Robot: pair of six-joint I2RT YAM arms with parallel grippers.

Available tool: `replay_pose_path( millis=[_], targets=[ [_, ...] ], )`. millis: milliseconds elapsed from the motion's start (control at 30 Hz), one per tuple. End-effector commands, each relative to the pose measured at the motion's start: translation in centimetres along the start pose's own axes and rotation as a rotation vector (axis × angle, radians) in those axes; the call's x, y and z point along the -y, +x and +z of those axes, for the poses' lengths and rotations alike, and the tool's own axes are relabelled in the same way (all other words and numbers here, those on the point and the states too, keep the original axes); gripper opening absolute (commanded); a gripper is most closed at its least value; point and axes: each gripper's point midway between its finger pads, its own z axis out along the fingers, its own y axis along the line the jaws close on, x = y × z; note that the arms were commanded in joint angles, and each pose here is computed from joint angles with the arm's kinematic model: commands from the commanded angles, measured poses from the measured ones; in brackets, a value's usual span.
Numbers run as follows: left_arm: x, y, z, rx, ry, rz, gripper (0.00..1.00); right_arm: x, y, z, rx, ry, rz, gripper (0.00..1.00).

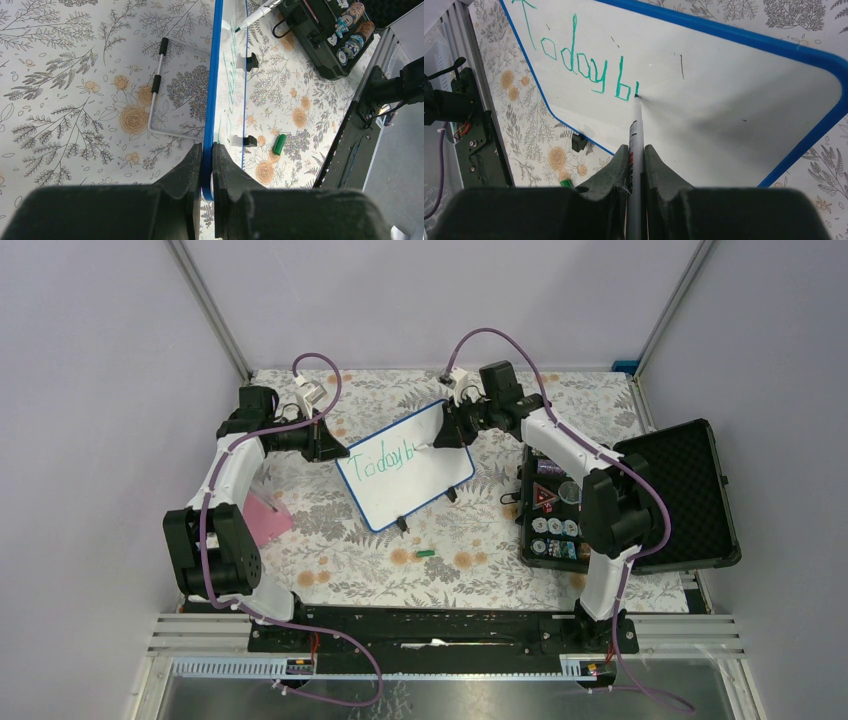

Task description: Write a sentence on the whiteboard

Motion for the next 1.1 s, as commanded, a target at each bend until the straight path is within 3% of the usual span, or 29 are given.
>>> replay_pose_path(
  millis=[0,1067],
  targets=[
    [-0.8,-0.6,-0.2,0.006,-0.045,0.061,0.00,-0.1,-0.6,-0.7,0.019,0.032,-0.054,0.00],
    [-0.8,-0.3,-0.2,0.001,-0.047,0.063,0.00,0.4,-2.5,-0.6,0.049,0.041,-0.045,0.00]
  ],
)
